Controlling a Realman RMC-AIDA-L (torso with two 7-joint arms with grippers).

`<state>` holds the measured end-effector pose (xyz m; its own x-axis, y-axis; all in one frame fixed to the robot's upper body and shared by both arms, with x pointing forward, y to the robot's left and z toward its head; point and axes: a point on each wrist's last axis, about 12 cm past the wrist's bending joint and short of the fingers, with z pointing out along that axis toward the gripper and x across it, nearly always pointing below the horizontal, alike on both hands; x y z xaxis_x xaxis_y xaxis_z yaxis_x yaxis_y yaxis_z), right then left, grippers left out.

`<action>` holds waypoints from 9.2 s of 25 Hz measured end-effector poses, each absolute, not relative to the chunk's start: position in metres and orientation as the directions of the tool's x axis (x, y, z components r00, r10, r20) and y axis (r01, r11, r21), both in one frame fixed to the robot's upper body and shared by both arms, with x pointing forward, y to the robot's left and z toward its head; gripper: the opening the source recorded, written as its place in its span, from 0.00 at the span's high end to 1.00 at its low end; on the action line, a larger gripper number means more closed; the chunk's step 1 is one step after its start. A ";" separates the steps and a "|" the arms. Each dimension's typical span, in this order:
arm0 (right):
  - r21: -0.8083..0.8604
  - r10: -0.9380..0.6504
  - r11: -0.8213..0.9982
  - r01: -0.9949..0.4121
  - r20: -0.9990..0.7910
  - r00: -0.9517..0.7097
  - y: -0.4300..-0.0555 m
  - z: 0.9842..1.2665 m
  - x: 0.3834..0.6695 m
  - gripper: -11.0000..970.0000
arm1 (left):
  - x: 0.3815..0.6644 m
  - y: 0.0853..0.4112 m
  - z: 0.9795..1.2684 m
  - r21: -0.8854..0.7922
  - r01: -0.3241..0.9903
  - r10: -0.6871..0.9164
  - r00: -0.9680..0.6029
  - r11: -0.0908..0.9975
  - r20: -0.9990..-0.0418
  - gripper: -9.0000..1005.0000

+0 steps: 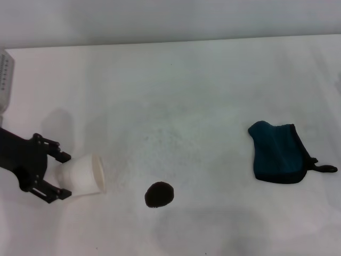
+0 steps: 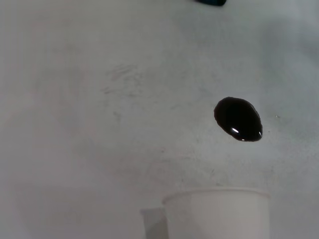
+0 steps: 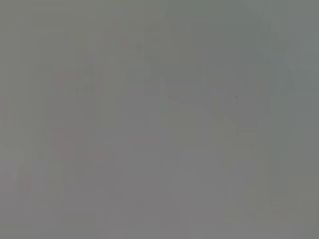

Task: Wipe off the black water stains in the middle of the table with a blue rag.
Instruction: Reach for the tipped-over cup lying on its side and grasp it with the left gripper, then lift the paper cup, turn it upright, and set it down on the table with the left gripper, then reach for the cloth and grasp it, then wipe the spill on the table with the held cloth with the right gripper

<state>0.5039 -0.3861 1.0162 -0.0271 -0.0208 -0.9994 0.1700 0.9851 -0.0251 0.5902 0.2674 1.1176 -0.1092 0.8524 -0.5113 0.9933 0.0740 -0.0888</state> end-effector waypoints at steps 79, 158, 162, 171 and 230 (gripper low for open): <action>-0.039 -0.046 0.984 0.173 -0.998 0.037 -0.402 1.027 0.496 0.10 | 0.488 0.239 0.978 0.124 0.679 0.291 -0.138 0.724 -0.947 0.38; 0.068 -0.287 0.943 -0.326 -0.333 -0.898 -0.313 1.166 0.590 0.11 | 0.481 0.270 1.005 0.192 0.290 0.169 0.102 0.938 -0.980 0.12; 0.110 -0.278 0.940 -0.324 -0.308 -0.910 -0.297 1.165 0.590 0.11 | 0.482 0.273 1.006 0.195 0.272 0.173 0.101 0.942 -0.980 0.12; 0.152 -0.305 0.927 -0.343 -0.226 -0.925 -0.270 1.152 0.579 0.12 | 0.479 0.277 1.005 0.254 0.255 0.232 0.115 0.933 -0.966 0.12; 0.194 -0.563 0.771 -0.606 -0.237 -0.792 -0.175 1.119 0.560 0.90 | 0.485 0.287 1.009 0.272 0.212 0.249 0.129 0.939 -0.960 0.12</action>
